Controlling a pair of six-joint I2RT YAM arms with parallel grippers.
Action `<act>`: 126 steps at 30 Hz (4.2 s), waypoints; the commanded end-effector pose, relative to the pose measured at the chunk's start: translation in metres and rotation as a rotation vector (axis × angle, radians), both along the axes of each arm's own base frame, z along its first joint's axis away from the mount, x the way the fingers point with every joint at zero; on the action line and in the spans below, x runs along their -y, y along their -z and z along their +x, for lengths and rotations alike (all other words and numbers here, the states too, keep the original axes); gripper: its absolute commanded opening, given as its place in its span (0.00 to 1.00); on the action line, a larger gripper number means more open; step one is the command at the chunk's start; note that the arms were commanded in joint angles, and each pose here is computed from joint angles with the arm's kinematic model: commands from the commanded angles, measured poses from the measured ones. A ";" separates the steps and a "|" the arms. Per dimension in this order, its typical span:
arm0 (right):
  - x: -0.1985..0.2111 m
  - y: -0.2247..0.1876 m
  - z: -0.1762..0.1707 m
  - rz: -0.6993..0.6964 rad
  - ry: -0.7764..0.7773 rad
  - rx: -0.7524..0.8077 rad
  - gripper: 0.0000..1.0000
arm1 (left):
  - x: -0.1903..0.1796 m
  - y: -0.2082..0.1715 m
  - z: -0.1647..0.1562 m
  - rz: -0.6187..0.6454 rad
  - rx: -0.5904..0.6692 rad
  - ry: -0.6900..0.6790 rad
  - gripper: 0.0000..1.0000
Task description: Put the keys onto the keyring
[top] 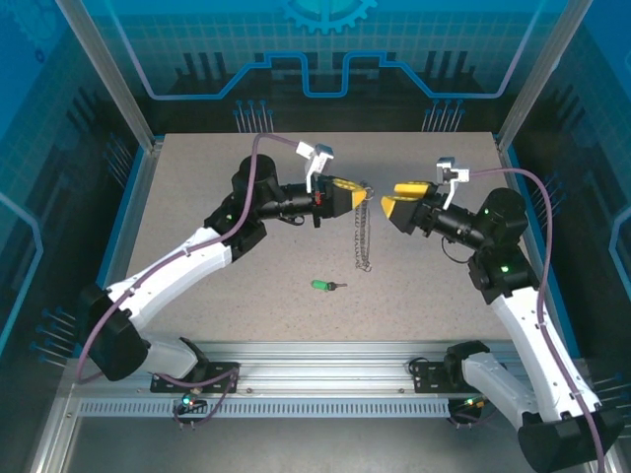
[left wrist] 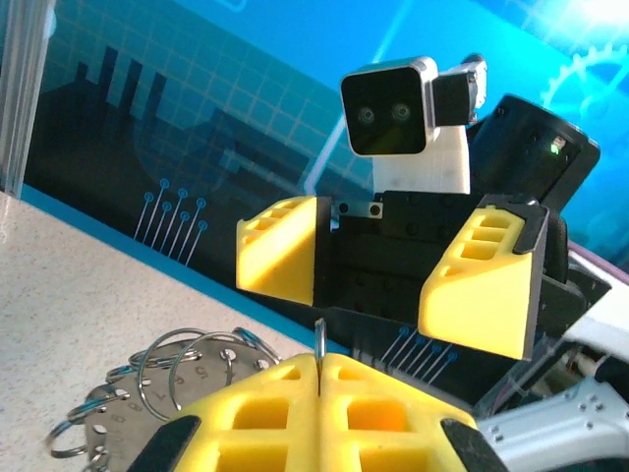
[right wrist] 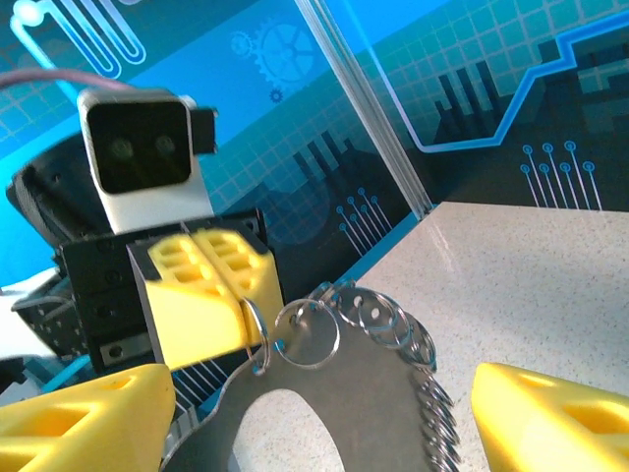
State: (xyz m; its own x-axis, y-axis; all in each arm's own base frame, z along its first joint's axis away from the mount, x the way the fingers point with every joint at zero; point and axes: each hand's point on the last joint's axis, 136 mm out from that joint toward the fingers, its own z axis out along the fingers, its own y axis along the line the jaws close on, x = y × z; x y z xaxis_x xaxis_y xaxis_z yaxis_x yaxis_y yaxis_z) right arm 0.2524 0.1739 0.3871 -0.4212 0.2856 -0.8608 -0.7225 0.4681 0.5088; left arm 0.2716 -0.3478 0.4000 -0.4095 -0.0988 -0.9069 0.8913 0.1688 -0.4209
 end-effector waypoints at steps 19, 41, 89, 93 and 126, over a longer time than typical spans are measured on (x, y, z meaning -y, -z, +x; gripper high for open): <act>-0.022 -0.015 -0.037 -0.028 -0.232 0.078 0.49 | -0.008 -0.001 -0.031 0.288 0.117 0.190 0.00; -0.047 -0.002 -0.023 -0.035 -0.283 0.054 0.22 | -0.004 0.001 -0.027 0.294 0.114 0.198 0.00; -0.039 -0.028 0.002 0.144 -0.160 0.114 0.00 | -0.008 -0.025 0.004 -0.241 -0.024 -0.013 0.34; -0.039 -0.027 0.003 0.144 -0.159 0.113 0.00 | -0.003 -0.027 0.002 -0.243 -0.022 0.004 0.31; -0.035 -0.027 0.003 0.132 -0.133 0.117 0.00 | -0.004 -0.015 0.003 -0.263 -0.040 -0.026 0.29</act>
State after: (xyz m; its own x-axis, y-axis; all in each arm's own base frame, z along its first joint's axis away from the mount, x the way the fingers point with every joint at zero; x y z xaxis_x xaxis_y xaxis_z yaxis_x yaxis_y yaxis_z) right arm 0.2617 0.2108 0.3995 -0.4156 0.3280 -0.8484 -0.8072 0.2969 0.5102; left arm 0.2832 -0.3432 0.4113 -0.4399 -0.3372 -0.8323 0.8608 0.1059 -0.4978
